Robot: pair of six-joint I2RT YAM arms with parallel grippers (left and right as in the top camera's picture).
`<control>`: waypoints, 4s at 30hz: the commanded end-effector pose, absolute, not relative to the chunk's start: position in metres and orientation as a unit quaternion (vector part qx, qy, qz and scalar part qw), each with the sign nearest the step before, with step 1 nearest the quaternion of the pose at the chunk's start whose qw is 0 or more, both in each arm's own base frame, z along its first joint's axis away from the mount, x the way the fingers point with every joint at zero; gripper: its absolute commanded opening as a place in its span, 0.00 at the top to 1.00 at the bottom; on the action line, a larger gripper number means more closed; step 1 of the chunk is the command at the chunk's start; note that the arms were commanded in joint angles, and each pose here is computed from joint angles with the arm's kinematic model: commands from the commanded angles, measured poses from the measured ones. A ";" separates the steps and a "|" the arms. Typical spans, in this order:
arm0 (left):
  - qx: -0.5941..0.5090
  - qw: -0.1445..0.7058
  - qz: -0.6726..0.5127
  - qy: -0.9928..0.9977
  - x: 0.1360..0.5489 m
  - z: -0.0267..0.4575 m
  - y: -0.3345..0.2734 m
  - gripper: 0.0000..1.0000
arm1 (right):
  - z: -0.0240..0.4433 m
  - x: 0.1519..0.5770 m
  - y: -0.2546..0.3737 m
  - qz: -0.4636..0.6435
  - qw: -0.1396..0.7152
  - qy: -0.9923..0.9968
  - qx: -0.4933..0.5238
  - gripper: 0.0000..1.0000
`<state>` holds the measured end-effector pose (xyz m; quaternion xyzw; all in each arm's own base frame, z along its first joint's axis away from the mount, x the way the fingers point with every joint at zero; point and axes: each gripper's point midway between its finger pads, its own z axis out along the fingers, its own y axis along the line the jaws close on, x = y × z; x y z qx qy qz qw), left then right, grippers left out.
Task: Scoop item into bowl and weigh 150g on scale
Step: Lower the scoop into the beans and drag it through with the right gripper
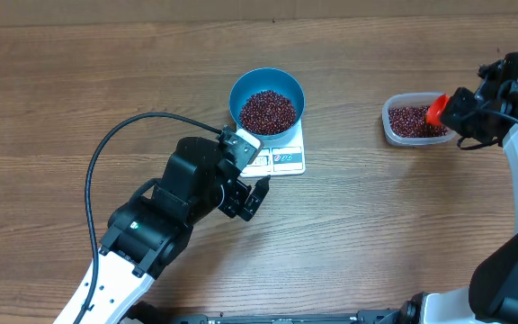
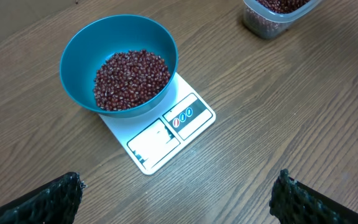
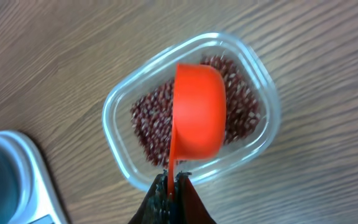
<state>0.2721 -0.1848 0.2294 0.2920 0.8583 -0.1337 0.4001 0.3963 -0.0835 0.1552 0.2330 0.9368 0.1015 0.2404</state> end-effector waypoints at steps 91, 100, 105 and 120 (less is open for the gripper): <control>0.301 0.395 -0.132 0.858 0.272 0.224 -0.185 0.00 | 0.109 0.401 -0.008 0.199 0.262 0.943 0.049 0.96; 0.301 0.395 -0.132 0.858 0.272 0.224 -0.185 0.00 | 0.132 0.410 -0.019 0.212 0.289 0.932 0.057 0.96; 0.301 0.395 -0.132 0.858 0.272 0.224 -0.185 0.00 | 0.149 0.410 -0.025 0.207 0.310 0.926 0.058 0.96; 0.301 0.395 -0.132 0.858 0.272 0.224 -0.185 0.01 | 0.175 0.401 -0.038 0.212 0.337 0.915 0.069 0.96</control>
